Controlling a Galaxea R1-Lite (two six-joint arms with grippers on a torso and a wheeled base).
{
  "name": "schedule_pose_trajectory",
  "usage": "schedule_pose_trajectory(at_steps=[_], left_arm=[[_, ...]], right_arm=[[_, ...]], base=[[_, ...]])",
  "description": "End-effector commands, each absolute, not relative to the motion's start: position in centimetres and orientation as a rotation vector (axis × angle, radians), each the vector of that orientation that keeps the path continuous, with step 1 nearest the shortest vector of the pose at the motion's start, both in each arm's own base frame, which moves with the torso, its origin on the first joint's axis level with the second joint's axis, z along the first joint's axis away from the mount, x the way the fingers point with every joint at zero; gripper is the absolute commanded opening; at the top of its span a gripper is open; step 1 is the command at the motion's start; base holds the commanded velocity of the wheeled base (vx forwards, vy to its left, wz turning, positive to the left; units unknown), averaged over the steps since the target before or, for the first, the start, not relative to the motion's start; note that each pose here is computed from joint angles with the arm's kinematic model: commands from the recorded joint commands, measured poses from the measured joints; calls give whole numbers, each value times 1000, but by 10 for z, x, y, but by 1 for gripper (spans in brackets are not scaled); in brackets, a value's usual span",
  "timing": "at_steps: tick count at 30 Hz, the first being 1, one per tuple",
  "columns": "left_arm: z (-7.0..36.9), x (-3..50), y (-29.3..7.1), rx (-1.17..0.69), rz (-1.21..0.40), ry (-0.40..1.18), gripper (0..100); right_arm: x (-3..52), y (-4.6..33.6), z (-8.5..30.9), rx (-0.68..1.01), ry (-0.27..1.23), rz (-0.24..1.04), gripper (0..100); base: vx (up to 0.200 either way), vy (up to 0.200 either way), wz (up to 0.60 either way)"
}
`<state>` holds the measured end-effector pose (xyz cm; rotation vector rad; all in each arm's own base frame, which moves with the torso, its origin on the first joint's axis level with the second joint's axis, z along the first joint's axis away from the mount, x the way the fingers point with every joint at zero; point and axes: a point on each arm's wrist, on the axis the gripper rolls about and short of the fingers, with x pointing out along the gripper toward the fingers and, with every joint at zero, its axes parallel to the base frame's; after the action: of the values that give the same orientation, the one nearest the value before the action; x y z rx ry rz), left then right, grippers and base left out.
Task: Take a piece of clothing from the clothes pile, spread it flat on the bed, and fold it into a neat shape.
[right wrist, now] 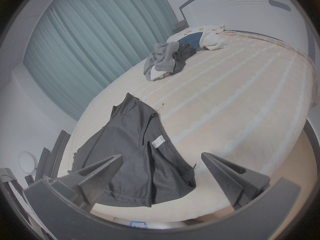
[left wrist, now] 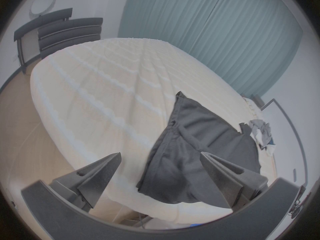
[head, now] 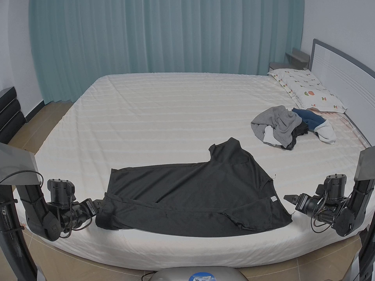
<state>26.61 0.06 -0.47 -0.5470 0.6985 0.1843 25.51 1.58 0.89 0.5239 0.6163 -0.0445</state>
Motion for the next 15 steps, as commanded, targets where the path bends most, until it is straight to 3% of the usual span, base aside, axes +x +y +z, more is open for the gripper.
schedule_pose_trajectory(at_steps=[1,9,15], left_arm=[[3,272,5,-592,154,664,100],[-10,313,-5,-805,152,626,100],[-22,330,-11,-812,154,615,100]], right_arm=[[258,16,14,541,594,-31,100],[270,20,12,672,593,1,100],[275,20,3,673,613,-7,100]], base=[[0,0,0],[0,0,0],[0,0,0]])
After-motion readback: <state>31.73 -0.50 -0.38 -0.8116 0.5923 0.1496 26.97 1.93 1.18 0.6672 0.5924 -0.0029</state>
